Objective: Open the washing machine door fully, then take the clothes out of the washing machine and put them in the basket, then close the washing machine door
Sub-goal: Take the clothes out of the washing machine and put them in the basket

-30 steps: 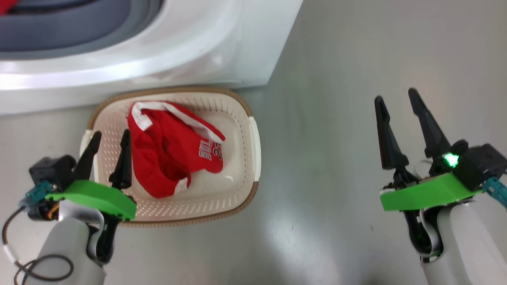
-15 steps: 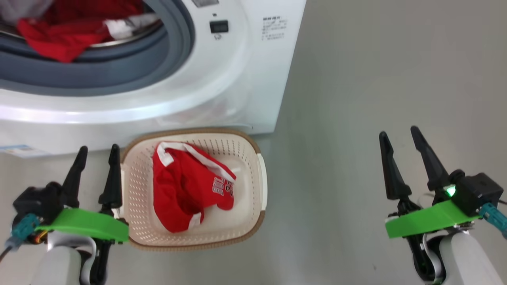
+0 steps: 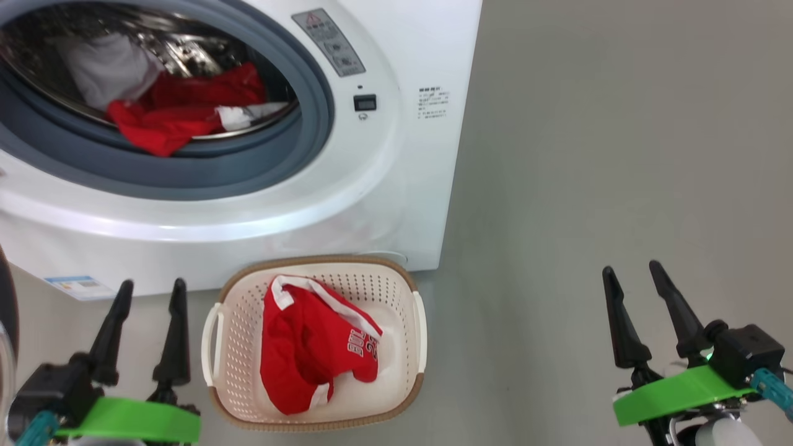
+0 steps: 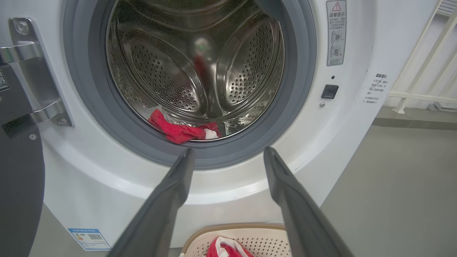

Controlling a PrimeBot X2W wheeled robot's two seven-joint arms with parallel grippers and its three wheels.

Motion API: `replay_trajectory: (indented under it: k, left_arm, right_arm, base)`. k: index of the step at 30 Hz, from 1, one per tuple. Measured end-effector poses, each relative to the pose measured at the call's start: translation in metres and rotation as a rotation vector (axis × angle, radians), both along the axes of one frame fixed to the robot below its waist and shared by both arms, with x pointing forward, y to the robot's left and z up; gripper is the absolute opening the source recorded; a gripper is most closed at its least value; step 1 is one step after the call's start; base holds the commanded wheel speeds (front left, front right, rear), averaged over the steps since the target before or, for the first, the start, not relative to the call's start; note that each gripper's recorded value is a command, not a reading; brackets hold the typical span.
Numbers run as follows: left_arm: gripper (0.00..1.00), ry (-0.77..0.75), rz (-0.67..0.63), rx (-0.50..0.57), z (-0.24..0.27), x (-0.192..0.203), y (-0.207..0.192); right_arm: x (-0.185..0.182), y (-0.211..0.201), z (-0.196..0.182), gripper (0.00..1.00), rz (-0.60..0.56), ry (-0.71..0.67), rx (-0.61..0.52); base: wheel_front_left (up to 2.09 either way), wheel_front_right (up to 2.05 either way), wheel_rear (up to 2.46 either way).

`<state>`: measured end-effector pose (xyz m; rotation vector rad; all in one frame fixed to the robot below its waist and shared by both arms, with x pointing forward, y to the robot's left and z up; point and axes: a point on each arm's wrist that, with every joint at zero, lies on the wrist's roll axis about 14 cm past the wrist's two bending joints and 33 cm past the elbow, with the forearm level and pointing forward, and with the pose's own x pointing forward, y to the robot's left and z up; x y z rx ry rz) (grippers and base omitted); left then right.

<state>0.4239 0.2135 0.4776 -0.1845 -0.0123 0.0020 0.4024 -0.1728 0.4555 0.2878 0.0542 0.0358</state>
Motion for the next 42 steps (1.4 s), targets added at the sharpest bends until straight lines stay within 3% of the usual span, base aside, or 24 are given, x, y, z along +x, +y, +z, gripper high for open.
replay_trajectory:
  k: [12,29,42]
  left_arm:
    - [1.00,-0.008,0.047,0.021,0.006,-0.043,0.012]
    - [1.00,-0.012,0.036,0.012,0.006,-0.043,0.002]
    - [1.00,0.039,-0.083,0.193,-0.015,0.044,-0.005]
  right_arm:
    - [-0.024,-0.007,0.003,1.00,-0.023,0.003,0.002]
    - [-0.024,-0.008,0.000,1.00,-0.028,0.013,0.002]
    - [0.007,0.001,-0.020,1.00,-0.001,0.049,0.007]
  base:
    - [0.00,0.00,0.00]
    - [0.00,0.00,0.00]
    - [0.00,0.00,0.00]
